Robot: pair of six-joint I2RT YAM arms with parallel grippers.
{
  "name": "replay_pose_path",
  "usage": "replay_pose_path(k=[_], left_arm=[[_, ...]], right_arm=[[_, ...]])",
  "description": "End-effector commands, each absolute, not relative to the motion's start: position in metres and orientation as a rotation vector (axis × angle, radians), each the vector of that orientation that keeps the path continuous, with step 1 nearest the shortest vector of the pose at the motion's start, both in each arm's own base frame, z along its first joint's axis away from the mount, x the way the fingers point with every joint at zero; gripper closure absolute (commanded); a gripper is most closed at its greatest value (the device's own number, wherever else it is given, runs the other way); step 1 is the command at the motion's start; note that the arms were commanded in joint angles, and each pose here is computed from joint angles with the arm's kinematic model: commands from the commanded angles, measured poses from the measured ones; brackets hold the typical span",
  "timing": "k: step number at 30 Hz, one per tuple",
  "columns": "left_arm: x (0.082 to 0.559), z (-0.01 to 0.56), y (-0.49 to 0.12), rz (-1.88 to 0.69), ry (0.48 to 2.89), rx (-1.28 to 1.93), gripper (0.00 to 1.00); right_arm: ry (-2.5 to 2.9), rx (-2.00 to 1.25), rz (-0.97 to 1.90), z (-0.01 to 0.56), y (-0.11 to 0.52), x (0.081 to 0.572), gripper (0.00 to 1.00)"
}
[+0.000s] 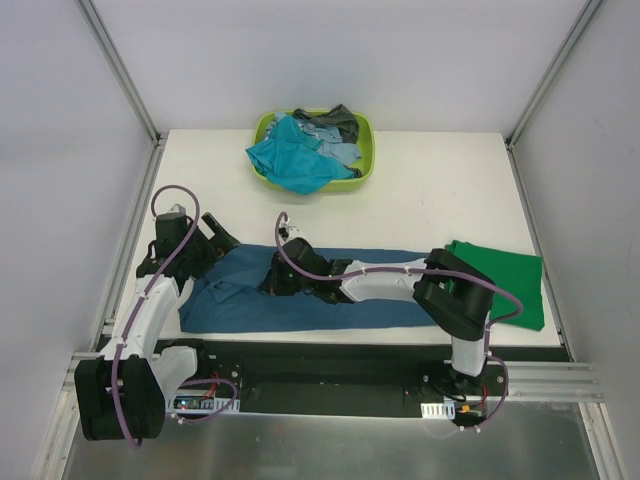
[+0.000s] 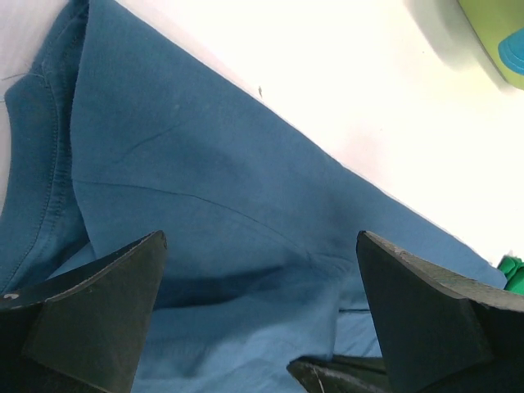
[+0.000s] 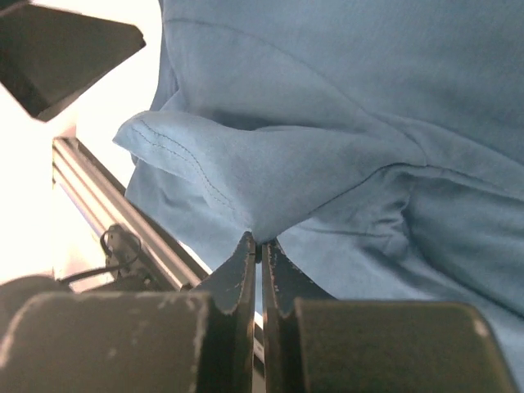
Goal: Fold and stack the t-shirts
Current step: Fold the other side of the tshirt into a rectangle
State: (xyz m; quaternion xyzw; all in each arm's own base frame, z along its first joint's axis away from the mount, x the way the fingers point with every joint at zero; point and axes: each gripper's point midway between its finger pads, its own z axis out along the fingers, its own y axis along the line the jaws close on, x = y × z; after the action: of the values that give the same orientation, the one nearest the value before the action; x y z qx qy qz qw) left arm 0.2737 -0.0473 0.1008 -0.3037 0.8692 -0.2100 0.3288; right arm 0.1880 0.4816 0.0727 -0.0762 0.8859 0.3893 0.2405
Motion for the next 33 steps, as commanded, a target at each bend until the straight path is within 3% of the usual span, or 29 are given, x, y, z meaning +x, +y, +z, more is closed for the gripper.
replay_pose_path(k=[1, 8, 14, 17, 20, 25, 28, 33], left_arm=[[0.273, 0.098, -0.039, -0.498, 2.269, -0.788, 0.01], [0.272, 0.096, -0.037, -0.479, 2.278, -0.789, 0.01], [0.271, 0.095, -0.038, -0.486, 2.286, -0.786, 0.01], [0.271, 0.093, -0.038, -0.483, 2.294, -0.784, 0.01], [0.272, 0.093, -0.037, -0.478, 2.296, -0.786, 0.01], [0.269, 0.095, -0.043, -0.524, 2.296, -0.798, 0.01], [0.265, 0.095, -0.051, -0.58, 2.294, -0.822, 0.01], [0.253, 0.087, -0.038, -0.482, 2.287, -0.927, 0.01]], right_arm=[[2.463, -0.308, 1.149, 0.093, 0.473, 0.163, 1.0], [2.637, -0.341, 1.111, 0.069, 0.446, 0.133, 0.98], [2.645, -0.33, 0.988, 0.063, 0.42, 0.137, 0.97], [2.644, -0.335, 0.974, 0.062, 0.416, 0.137, 0.82], [2.625, -0.357, 0.979, 0.067, 0.413, 0.136, 0.76], [2.496, -0.417, 0.96, 0.096, 0.4, 0.145, 0.55], [2.427, -0.422, 0.856, 0.111, 0.379, 0.162, 0.48], [2.364, -0.291, 0.706, 0.121, 0.323, 0.201, 0.08]])
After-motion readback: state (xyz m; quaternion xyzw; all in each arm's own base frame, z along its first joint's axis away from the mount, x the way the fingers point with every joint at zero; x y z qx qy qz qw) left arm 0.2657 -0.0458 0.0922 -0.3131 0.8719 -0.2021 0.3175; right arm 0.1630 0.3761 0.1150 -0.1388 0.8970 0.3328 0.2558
